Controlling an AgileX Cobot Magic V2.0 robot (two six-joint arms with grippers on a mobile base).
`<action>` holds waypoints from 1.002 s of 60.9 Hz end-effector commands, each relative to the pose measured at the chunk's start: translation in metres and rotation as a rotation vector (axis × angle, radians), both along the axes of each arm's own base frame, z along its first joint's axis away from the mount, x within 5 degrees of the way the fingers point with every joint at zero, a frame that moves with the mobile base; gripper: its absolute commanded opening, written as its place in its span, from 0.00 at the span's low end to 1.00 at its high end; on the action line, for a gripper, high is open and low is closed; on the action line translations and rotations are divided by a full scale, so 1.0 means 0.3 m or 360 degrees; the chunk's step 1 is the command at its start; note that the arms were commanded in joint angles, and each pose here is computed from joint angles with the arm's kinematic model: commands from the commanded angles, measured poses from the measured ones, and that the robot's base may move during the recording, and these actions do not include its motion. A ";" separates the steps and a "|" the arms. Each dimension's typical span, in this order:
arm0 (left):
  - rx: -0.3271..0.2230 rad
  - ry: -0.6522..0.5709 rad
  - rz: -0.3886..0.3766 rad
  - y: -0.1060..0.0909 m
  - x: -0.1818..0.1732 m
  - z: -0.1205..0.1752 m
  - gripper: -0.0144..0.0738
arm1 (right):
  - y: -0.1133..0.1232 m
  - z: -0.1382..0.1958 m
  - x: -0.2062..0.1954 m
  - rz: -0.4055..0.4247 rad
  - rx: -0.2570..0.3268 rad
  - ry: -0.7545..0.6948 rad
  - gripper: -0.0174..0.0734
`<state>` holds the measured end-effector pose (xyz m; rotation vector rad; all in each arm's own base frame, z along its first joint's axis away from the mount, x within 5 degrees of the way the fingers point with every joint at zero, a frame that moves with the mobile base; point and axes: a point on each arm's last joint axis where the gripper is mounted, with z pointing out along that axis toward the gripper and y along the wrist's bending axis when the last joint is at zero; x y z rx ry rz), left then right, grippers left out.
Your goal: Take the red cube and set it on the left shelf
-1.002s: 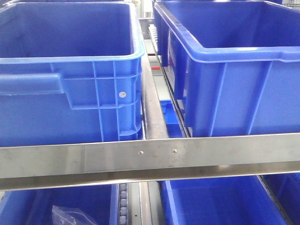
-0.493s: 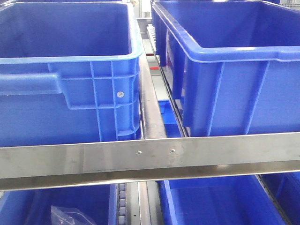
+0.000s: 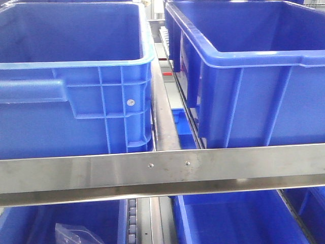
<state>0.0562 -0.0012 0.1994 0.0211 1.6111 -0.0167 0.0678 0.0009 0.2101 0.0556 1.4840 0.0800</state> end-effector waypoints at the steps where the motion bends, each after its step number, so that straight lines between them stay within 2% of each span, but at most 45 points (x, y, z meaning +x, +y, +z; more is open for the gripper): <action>1: -0.0008 -0.0122 -0.0002 0.000 0.000 0.001 0.28 | -0.003 0.036 -0.018 -0.0027 -0.0015 -0.0144 0.25; 61: -0.0008 -0.0122 -0.0002 0.000 0.000 0.001 0.28 | -0.005 0.025 -0.049 -0.0045 -0.0043 -0.0149 0.25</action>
